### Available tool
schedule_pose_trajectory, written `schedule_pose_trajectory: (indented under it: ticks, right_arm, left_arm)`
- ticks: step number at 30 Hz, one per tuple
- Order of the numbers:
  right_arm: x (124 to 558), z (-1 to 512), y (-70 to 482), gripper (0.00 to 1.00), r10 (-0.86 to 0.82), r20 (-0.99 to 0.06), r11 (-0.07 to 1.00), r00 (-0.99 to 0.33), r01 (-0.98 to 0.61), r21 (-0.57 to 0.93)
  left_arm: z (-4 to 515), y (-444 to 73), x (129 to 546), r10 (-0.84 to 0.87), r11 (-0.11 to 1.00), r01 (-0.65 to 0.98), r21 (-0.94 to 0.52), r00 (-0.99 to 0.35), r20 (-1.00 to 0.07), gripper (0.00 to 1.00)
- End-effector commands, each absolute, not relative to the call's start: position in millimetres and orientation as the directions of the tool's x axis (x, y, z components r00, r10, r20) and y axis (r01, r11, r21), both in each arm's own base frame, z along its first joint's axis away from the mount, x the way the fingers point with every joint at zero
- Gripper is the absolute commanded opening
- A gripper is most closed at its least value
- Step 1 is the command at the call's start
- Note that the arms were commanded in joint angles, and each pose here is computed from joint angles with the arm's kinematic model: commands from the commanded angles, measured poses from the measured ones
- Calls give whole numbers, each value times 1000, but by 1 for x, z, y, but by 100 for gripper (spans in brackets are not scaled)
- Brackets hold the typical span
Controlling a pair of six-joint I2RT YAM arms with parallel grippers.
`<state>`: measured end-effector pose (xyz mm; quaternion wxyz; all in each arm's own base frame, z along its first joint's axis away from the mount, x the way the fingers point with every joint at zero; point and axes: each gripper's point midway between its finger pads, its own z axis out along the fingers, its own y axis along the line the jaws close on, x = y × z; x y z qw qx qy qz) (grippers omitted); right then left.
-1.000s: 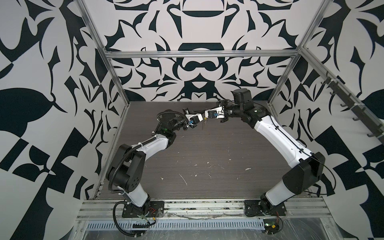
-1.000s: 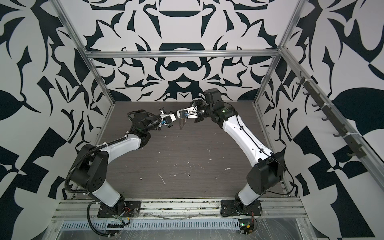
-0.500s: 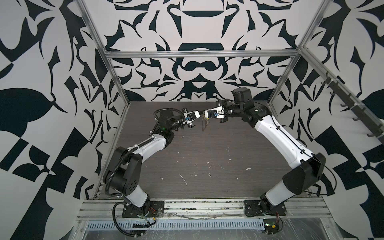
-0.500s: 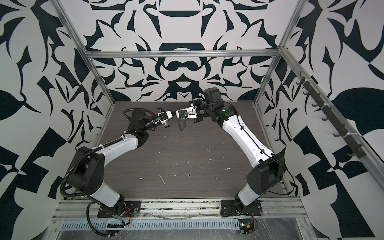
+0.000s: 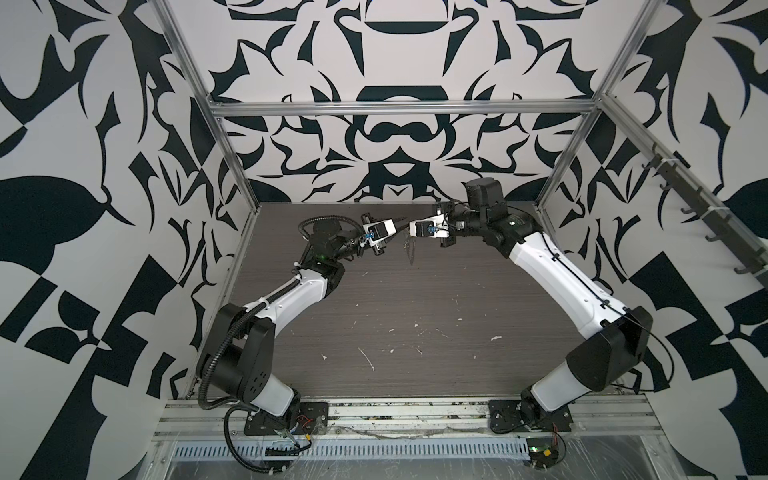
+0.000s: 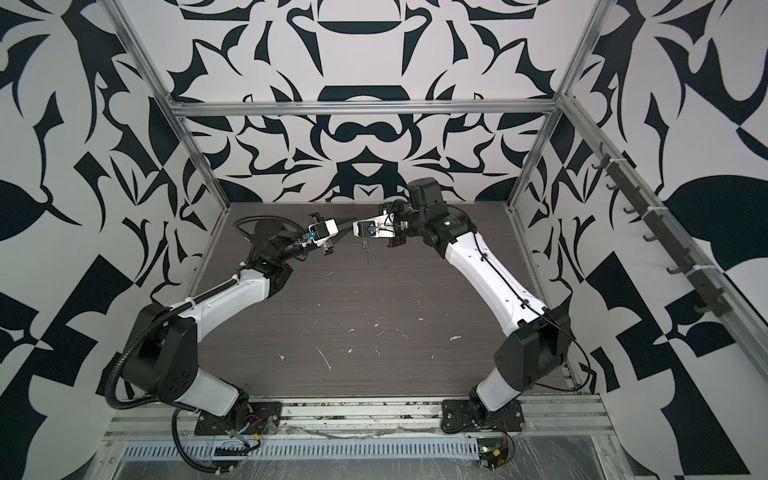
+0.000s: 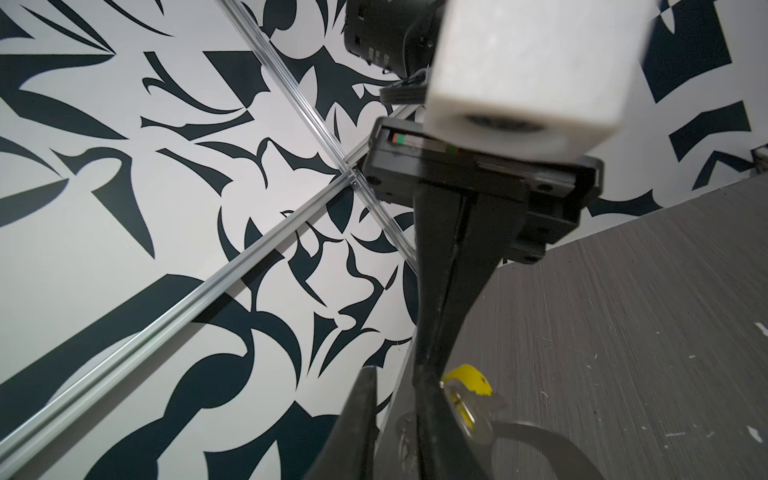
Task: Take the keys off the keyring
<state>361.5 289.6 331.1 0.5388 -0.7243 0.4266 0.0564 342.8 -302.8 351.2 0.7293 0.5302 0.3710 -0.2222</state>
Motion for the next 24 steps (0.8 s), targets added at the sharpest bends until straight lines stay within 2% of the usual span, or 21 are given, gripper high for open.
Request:
schedule_pose_trajectory:
  ticks: [1,4,8,11,13,16,24]
  right_arm:
    - [357,359,288,0,-538,-499,-26,680,-605,-796]
    - [359,358,286,0,-545,-485,-14,684,-586,-810]
    - [360,358,285,0,-549,-481,-7,683,-580,-815]
    - [362,359,285,0,-548,-502,16,669,-592,-806]
    - [364,358,284,0,-558,-518,34,649,-605,-796]
    - [368,356,283,0,-563,-562,90,605,-632,-770]
    - [379,355,280,0,-594,-634,249,496,-635,-731]
  left_arm:
    - [346,-293,341,97,342,739,580,586,-804,26]
    - [342,-285,341,123,345,791,505,495,-860,34]
    - [342,-280,336,118,339,883,325,303,-946,45]
    - [343,-278,333,84,352,912,211,194,-977,45]
    - [344,-273,340,54,420,893,163,155,-986,42]
    - [347,-271,345,36,513,839,183,191,-981,38]
    - [331,-284,354,269,633,672,385,275,-923,37]
